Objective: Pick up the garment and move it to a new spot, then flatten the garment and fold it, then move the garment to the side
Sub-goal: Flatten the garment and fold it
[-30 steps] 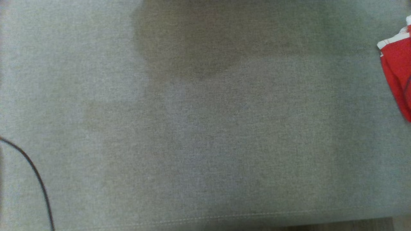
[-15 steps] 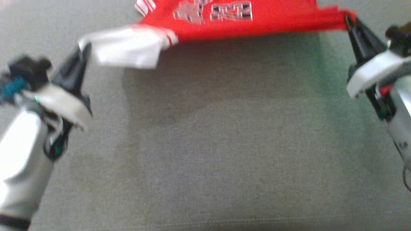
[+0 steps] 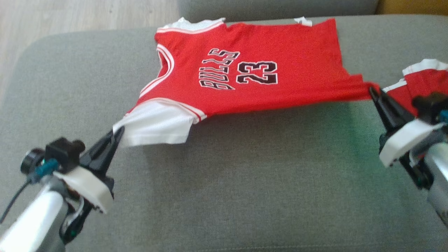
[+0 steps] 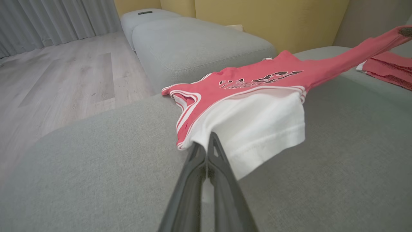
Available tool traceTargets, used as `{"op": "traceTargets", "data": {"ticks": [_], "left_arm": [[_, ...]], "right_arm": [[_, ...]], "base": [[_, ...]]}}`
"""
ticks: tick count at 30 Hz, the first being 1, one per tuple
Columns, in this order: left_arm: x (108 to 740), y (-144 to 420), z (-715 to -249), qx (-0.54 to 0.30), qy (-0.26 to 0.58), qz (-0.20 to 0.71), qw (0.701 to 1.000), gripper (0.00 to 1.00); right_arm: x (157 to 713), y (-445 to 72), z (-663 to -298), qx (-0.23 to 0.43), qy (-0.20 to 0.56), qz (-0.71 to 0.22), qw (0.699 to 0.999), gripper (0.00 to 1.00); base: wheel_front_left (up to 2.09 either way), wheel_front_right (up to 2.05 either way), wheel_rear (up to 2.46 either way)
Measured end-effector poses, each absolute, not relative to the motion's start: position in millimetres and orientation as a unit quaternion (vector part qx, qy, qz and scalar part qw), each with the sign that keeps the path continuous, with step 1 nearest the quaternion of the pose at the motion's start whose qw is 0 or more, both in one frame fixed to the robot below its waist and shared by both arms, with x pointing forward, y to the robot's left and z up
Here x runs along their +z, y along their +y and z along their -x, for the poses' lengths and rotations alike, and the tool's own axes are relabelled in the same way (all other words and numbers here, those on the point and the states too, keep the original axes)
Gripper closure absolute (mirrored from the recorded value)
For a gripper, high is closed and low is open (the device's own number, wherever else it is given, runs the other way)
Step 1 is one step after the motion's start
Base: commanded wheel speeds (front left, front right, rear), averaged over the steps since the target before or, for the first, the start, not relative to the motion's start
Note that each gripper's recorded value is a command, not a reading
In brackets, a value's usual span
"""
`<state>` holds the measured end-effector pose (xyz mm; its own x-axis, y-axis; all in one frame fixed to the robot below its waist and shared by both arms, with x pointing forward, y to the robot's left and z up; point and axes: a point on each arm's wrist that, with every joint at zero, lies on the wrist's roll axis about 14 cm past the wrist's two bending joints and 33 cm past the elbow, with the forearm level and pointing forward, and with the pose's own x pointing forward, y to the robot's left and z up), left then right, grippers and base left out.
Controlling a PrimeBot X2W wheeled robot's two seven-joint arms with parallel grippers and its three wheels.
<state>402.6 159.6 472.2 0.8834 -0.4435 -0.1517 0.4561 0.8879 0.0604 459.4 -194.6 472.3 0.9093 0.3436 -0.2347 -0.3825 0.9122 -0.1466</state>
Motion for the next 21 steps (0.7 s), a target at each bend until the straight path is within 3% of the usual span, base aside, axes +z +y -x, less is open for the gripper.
{"op": "traceTargets", "data": {"ticks": [13, 21], "left_arm": [[463.1, 153.3, -341.7, -0.248, 0.103, -0.055, 0.962, 1.0], [467.7, 151.7, -357.3, -0.249, 0.106, -0.06, 0.961, 1.0]], "right_arm": [[451.1, -203.6, -398.1, 0.182, 0.143, 0.073, 0.97, 1.0], [458.2, -207.5, -406.0, 0.176, 0.148, 0.083, 0.97, 1.0]], "base": [[0.0, 0.0, 0.0], [0.0, 0.0, 0.0]]}}
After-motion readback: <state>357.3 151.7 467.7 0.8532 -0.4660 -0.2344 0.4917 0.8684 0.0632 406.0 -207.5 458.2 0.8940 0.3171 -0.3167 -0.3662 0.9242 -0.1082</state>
